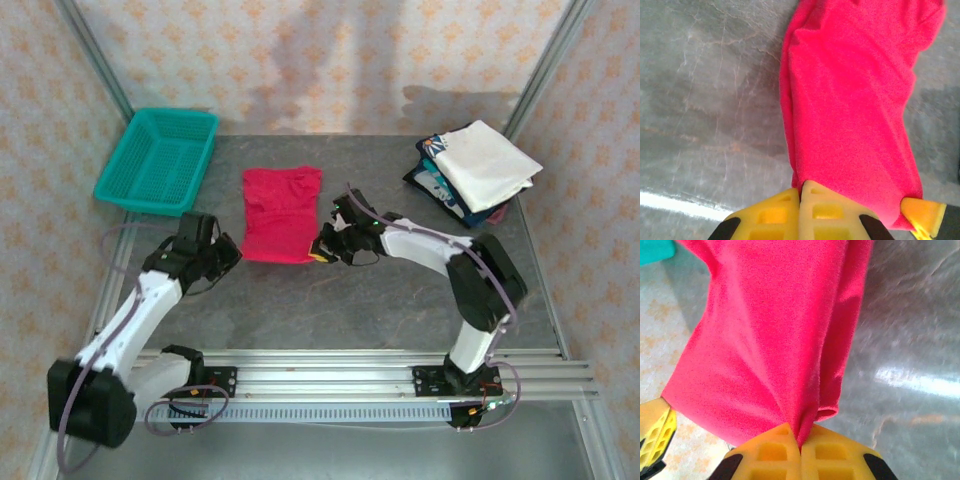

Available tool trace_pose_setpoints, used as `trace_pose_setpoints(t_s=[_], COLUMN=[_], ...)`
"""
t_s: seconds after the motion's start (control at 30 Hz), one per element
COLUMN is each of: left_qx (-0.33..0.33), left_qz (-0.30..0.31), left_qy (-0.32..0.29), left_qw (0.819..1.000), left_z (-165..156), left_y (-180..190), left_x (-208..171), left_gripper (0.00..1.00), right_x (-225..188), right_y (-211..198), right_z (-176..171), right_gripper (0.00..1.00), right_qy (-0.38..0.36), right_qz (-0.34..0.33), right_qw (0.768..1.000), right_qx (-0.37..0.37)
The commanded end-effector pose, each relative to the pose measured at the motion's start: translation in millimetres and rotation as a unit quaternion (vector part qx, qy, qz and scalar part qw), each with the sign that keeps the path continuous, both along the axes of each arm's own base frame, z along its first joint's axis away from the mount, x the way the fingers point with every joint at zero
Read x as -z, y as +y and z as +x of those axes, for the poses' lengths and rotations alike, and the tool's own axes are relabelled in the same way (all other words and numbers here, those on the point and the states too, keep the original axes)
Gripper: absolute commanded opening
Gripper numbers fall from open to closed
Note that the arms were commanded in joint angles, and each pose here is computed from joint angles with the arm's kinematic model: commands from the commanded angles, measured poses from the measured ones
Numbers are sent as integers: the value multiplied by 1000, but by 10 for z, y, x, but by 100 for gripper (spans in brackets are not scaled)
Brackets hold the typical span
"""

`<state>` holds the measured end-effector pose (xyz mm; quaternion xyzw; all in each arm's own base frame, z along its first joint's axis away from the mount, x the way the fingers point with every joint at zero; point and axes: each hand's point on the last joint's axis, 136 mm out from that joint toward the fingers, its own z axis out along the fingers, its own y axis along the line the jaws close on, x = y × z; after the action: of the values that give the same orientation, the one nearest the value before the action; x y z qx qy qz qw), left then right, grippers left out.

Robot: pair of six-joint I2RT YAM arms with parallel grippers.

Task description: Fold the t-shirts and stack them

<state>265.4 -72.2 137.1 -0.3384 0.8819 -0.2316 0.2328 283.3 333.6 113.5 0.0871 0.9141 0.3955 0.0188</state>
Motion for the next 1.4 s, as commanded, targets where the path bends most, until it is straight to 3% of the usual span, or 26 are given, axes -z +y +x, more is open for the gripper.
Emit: trace_pose_setpoints(t_s=[0.0,0.13,0.27,0.5,0.83,1.17,1.37], left_qx=[-17,-24,-23,-5,26,10,12], left_qz=[9,-28,-30,-45,-16,-6,1], left_qy=[39,35,6,-14,-43,-23,6], left_qw=[999,999,999,999,999,1000,1000], left_z=[-483,-760,-974,-1057,-536,-115,84], left_y=[107,49,79,34,-73,48,155], left_x=[131,149,-87,-300,-793,-759,-568], left_gripper=[0,0,0,0,0,0,0], right_x=[-80,-118,-249,-409,-702,-768,-571], right_y=[-125,-135,-123,-160,-176,-254,-194], right_z=[-293,-605,-885,-1036,-681,-27,248], right_gripper=[0,0,0,0,0,0,0], right_qy=[10,16,8,-2,-36,-24,8], right_qz=[-22,-24,-22,-19,-41,-29,-11], right_qw=[1000,1000,1000,1000,999,999,1000], right_qx=[13,12,7,11,9,18,21])
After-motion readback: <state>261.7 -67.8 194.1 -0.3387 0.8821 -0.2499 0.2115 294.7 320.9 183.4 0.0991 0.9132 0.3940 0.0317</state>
